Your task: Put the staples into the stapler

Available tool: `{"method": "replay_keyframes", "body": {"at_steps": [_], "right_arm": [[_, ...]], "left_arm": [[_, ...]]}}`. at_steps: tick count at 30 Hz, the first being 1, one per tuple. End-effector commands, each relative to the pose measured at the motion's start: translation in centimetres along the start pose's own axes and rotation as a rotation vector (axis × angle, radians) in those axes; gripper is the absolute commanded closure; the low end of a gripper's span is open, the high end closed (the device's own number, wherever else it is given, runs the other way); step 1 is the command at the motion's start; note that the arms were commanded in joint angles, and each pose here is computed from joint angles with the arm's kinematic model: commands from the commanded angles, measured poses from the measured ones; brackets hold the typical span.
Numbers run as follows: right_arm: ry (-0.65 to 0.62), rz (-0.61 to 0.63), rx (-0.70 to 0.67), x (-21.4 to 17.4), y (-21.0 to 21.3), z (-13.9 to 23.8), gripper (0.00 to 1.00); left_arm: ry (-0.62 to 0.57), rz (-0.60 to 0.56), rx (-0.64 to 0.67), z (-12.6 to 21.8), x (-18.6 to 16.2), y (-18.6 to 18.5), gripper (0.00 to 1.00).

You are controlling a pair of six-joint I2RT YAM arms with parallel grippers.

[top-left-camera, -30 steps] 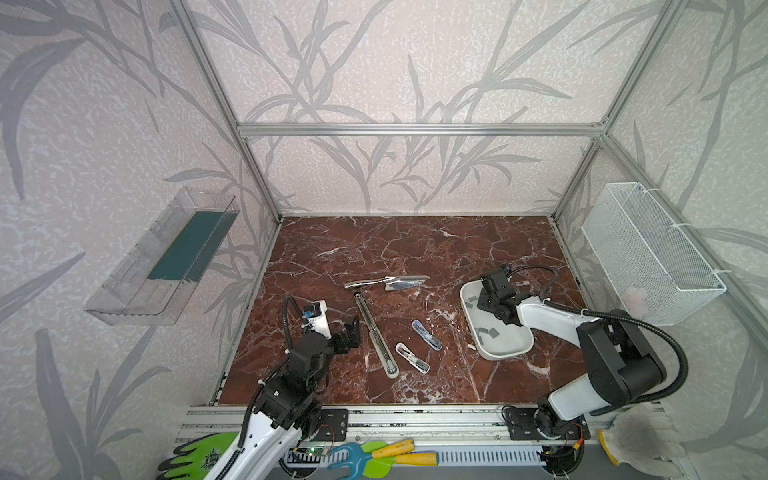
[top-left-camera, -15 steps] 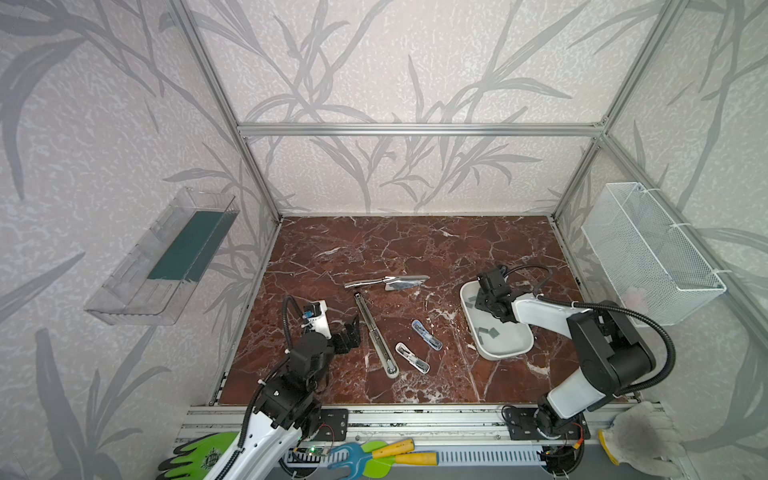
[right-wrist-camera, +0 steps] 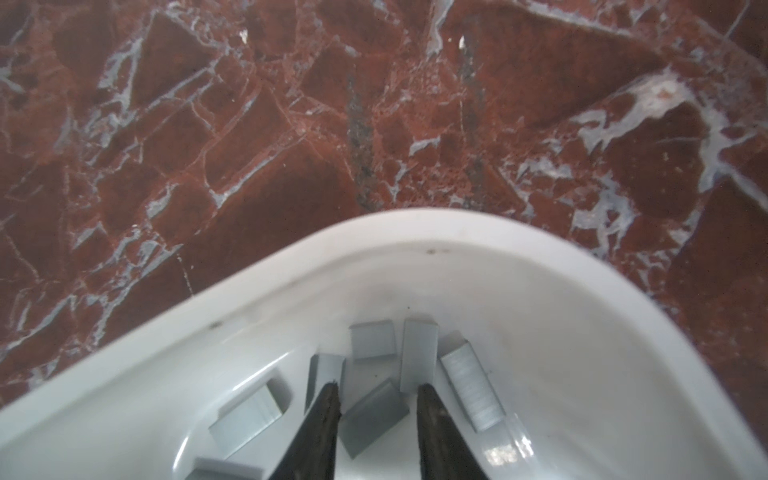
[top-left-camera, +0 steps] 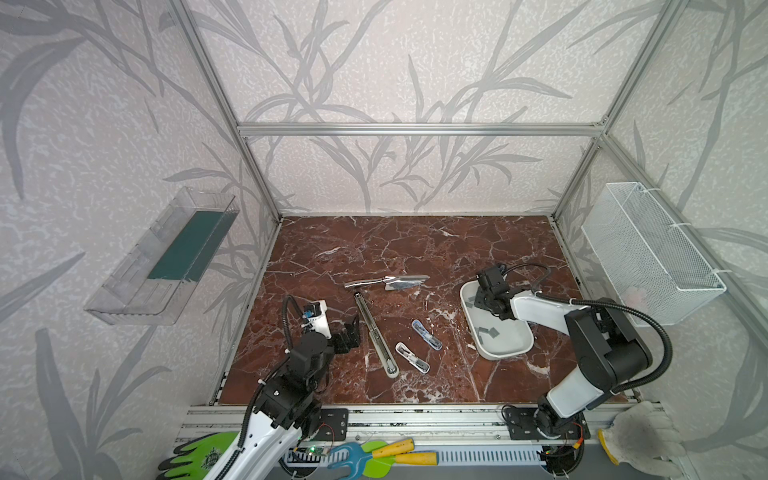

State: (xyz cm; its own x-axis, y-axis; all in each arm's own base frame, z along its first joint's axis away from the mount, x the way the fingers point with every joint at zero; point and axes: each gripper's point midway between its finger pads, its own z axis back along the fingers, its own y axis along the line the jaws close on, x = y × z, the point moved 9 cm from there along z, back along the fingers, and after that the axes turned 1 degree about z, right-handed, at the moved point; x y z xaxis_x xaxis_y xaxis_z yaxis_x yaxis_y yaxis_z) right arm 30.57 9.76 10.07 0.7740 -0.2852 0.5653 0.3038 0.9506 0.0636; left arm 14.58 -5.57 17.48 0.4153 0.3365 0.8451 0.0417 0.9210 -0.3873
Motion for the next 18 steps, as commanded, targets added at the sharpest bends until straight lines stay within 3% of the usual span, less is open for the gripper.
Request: {"method": "replay_keyframes", "body": {"at_steps": [1,18], "right_arm": [[0.022,-0.009,-0.019,0.0,-0.3,0.0,0.67],[0.020,-0.019,0.000,-0.9,-1.2,1.2,0.69]], "left_arm": [[-0.005,0.001,0.004,-0.1,-0.1,0.1,0.01],[-0.004,0.001,0.002,-0.1,-0.1,0.1,0.01]]}}
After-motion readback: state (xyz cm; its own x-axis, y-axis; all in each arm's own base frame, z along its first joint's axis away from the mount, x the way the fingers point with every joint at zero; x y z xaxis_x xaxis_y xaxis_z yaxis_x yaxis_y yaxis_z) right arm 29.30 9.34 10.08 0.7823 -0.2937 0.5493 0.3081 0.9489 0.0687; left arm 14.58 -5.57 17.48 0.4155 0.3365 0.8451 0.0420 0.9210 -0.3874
